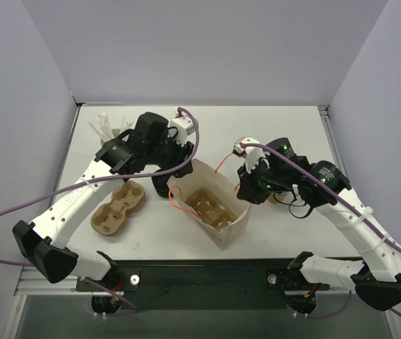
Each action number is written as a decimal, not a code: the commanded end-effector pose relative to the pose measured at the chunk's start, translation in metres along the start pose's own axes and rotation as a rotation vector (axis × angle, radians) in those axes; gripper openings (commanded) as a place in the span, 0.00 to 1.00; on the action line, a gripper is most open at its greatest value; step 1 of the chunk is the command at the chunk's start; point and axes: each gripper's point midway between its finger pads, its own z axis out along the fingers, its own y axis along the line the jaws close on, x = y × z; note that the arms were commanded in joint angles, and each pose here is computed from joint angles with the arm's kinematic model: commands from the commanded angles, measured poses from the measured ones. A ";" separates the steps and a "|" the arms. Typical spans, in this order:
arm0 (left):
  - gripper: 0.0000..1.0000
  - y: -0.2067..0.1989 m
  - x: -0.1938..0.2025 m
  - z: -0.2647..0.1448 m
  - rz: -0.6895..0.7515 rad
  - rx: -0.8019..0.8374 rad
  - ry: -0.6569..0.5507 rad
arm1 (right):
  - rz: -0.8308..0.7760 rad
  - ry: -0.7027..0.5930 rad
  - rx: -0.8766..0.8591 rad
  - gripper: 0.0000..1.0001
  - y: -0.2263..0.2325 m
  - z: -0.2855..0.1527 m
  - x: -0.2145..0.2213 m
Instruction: Pack the takeout coffee
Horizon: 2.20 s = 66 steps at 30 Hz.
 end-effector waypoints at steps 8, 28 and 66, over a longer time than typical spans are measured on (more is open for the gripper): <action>0.16 -0.004 -0.003 -0.005 0.026 0.025 -0.032 | -0.011 -0.056 -0.007 0.10 0.002 0.000 -0.018; 0.00 -0.025 -0.004 -0.075 -0.059 0.049 -0.423 | 0.294 -0.441 0.536 0.65 -0.081 -0.072 -0.100; 0.00 -0.036 0.029 -0.099 -0.118 0.087 -0.366 | 0.372 0.378 0.478 0.86 -0.219 0.091 0.034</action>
